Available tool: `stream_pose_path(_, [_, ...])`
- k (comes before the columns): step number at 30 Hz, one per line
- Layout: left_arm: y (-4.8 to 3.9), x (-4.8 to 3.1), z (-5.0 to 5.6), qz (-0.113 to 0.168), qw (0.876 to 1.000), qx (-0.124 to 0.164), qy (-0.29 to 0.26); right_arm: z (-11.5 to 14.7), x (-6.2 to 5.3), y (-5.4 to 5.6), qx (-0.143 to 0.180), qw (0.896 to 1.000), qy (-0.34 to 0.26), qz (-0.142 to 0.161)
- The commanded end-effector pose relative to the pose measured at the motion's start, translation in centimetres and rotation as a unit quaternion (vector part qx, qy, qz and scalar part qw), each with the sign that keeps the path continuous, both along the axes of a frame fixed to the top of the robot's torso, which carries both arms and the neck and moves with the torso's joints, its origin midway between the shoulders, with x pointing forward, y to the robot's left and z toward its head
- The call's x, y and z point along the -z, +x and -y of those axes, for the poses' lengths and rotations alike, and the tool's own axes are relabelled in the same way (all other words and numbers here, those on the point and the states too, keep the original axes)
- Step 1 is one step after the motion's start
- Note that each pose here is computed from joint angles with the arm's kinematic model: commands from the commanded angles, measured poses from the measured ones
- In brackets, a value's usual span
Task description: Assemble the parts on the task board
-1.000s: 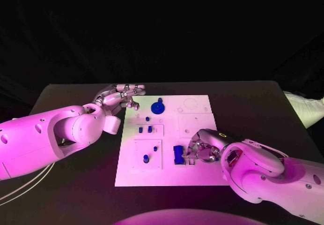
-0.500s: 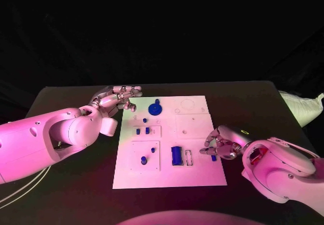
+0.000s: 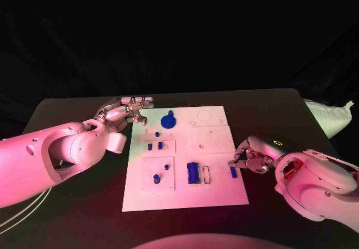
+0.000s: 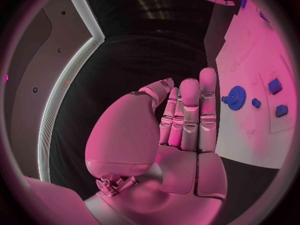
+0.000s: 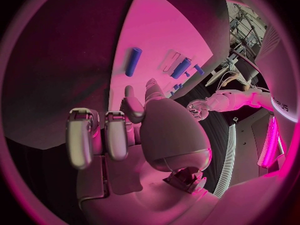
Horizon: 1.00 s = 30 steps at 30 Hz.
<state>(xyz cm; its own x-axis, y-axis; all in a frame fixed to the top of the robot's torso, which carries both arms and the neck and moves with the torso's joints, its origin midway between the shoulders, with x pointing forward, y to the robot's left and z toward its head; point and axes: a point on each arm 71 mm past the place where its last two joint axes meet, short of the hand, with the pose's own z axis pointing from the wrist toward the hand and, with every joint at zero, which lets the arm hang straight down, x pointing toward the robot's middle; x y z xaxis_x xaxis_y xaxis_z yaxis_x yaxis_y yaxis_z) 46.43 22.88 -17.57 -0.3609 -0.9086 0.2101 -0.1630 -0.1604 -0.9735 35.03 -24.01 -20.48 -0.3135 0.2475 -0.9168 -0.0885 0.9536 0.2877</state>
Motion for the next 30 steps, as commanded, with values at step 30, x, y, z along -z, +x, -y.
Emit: stream_pose_path(30, [-0.11,-0.05,0.2,0.002,1.000,0.012,-0.004,-1.3,2.5,0.1,-0.039,0.993,-0.103,-0.040])
